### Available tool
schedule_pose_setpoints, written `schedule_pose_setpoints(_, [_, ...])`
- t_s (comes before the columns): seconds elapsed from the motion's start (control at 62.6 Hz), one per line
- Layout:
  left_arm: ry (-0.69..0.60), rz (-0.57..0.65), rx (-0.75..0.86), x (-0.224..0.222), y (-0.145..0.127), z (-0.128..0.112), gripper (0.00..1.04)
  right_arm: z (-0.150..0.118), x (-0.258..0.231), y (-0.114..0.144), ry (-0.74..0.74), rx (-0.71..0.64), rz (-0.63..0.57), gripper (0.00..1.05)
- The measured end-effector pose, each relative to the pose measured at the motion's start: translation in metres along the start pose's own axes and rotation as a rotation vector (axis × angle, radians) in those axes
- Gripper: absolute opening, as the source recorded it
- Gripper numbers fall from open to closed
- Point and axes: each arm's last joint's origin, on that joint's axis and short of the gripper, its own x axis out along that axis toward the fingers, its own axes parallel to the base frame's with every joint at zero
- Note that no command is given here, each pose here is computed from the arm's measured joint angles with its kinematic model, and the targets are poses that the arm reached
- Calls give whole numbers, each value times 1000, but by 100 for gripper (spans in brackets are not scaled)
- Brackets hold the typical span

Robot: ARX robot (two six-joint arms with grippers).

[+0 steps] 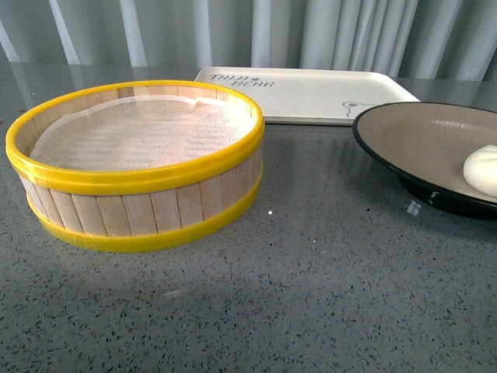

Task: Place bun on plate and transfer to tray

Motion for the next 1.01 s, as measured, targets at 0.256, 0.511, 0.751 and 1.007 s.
schedule_pose_setpoints(0.256, [-2,0,0,-6,0,-11,4,0,0,0,0,0,0,96])
schedule_pose_setpoints(0.511, [-3,0,0,-10,0,-17,4,0,0,0,0,0,0,96])
schedule_pose_setpoints(0.751, [-31,0,0,-23,0,-21,4,0,0,0,0,0,0,96])
schedule_pose_setpoints(1.007, [-25,0,0,-23,0,-21,4,0,0,0,0,0,0,96])
